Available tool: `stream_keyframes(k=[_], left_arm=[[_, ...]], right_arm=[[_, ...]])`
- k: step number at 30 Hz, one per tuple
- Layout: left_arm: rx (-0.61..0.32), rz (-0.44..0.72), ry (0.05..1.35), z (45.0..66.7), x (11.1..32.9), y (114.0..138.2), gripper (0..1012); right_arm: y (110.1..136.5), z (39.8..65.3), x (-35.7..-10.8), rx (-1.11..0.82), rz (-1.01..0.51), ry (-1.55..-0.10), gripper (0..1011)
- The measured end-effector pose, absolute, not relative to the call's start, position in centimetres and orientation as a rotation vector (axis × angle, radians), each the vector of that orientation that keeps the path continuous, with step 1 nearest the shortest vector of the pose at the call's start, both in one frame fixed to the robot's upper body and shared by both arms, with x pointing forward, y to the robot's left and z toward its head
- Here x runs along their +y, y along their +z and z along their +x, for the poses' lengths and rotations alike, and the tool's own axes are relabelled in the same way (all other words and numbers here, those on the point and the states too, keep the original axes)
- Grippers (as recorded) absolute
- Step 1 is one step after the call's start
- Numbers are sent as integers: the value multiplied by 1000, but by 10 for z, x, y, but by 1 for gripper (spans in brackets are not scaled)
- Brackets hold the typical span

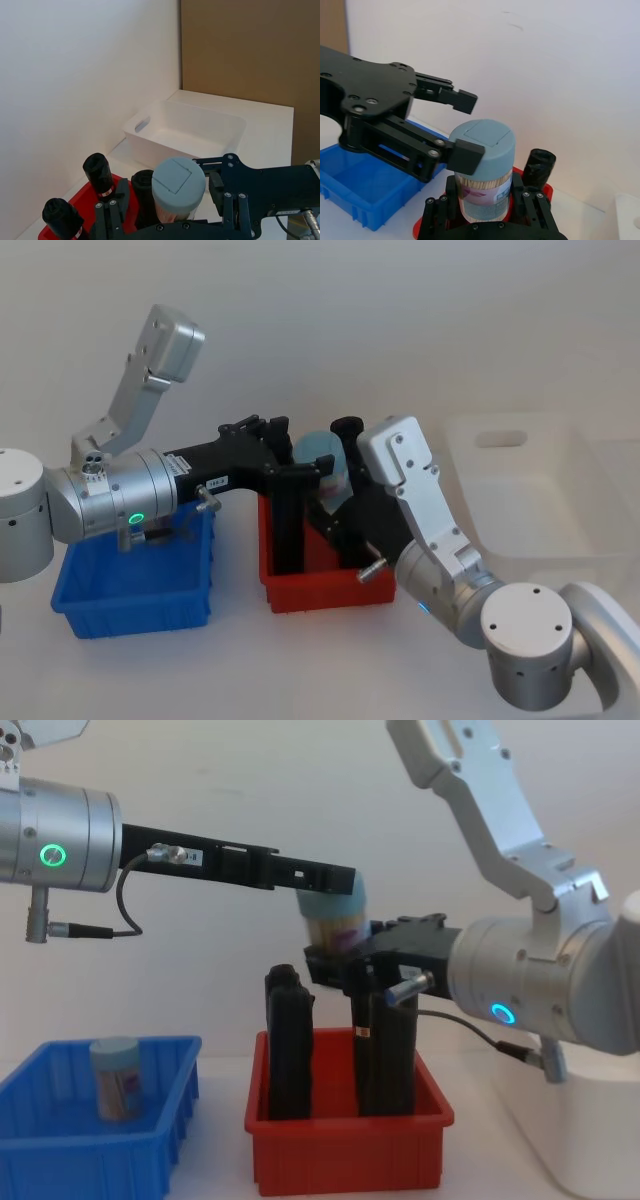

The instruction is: Pick the cotton swabs from the blue box and place them into the white box.

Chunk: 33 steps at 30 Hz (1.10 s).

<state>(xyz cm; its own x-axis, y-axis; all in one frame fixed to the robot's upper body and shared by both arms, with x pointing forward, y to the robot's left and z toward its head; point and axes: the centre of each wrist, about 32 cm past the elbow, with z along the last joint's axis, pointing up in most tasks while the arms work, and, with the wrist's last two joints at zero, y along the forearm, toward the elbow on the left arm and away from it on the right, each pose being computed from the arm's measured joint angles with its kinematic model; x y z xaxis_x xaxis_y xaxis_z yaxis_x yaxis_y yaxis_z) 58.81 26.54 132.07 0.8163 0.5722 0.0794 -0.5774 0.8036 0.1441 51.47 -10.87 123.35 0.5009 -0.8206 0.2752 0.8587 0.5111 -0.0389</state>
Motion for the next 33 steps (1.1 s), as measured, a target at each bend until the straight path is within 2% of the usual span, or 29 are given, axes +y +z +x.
stream_keyframes(k=[16,33], left_arm=[[-33,165,616,588,265,1321,1004],[-33,165,616,588,265,1321,1004]], right_arm=[[1229,503,-139,-193,-178,-1182,634],[1207,507,-198,-103,-214,-1405,635]])
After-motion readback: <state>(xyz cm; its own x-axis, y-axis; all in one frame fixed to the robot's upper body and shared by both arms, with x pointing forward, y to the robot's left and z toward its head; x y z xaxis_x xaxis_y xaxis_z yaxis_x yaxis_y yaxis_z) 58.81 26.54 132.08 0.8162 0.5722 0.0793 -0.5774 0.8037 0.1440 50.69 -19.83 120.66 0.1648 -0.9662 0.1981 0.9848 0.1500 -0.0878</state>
